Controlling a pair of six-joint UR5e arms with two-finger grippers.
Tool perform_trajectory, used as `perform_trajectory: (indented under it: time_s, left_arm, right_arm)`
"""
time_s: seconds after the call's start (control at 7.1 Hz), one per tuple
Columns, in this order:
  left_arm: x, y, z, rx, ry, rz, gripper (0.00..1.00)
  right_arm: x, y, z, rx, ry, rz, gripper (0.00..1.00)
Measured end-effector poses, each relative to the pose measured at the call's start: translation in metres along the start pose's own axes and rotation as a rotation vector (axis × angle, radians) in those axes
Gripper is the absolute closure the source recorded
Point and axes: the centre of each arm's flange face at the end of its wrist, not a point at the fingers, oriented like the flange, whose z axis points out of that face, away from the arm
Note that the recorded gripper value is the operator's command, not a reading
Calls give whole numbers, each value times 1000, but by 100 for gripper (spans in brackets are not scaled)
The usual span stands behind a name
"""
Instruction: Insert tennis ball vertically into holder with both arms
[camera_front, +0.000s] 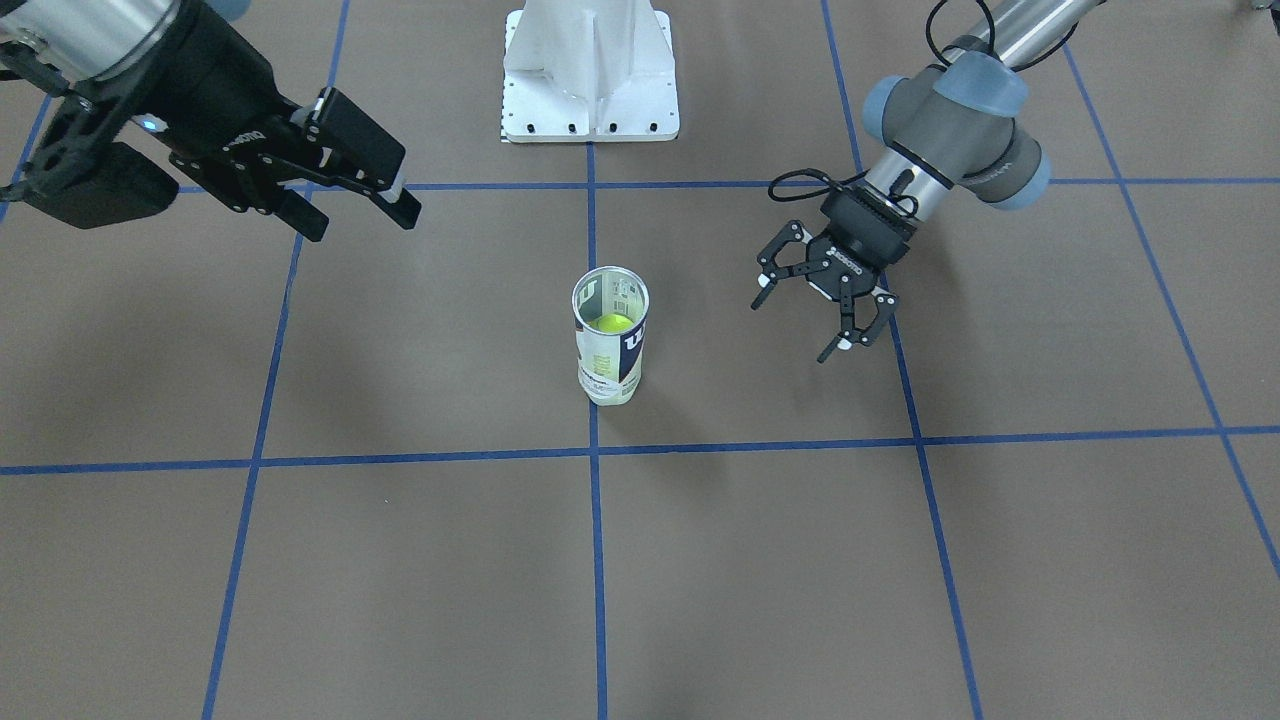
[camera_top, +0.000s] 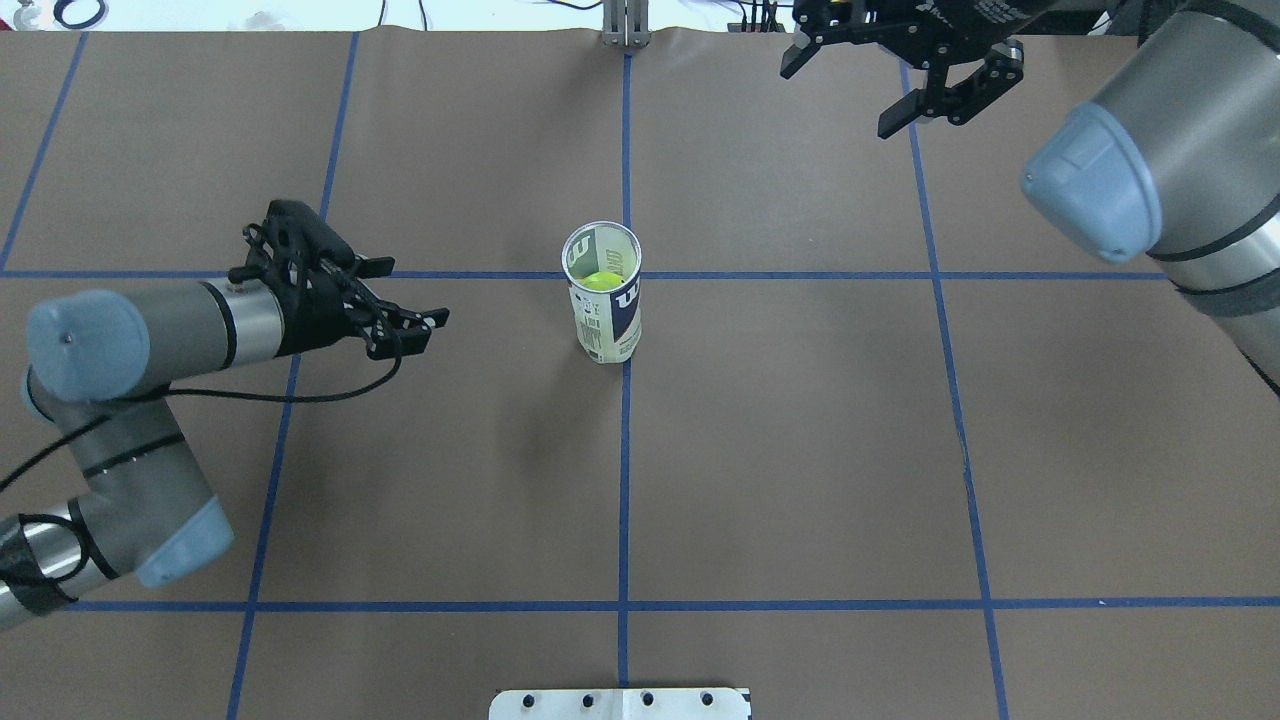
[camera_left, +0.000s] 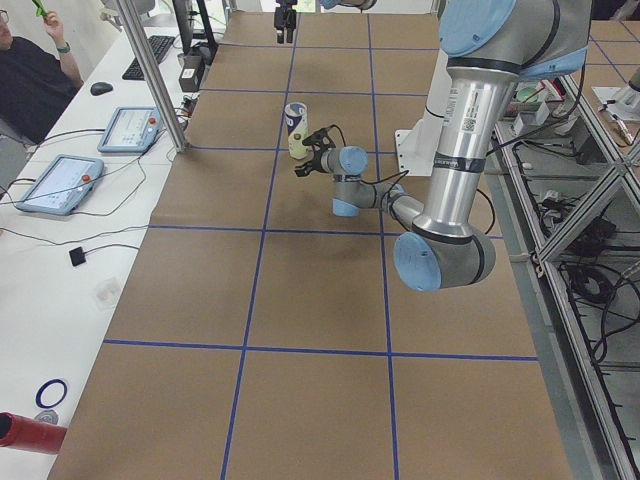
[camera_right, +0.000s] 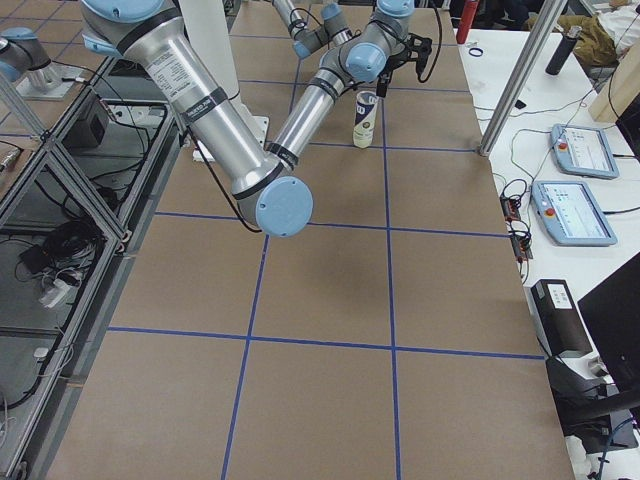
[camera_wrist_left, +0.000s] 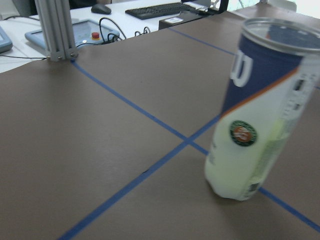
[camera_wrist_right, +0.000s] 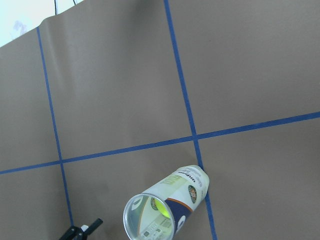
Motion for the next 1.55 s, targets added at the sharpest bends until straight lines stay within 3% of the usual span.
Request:
perform_trajectory:
  time_s: [0.28, 0.42, 0.7, 0.99, 1.27, 1.55]
  left_arm:
    - [-77, -45, -20, -254, -64, -134, 0]
    - [-107, -52, -24, -332, -115, -183, 0]
    - [-194, -61, -42, -380, -240, -203, 0]
    - [-254, -56, -66, -507, -300, -283, 0]
    - [-288, -59, -96, -584, -347, -400, 0]
    - [-312, -57, -121, -618, -369, -493, 0]
  right_arm:
    - [59, -16, -14, 23, 37, -80, 1]
    - [105, -34, -15, 33, 84, -143, 1]
    - [217, -84, -16, 25, 211, -306, 1]
    - [331, -117, -26, -22, 334, -442, 1]
    - [430, -129, -54, -101, 424, -494, 1]
    - [511, -109, -75, -145, 481, -468, 1]
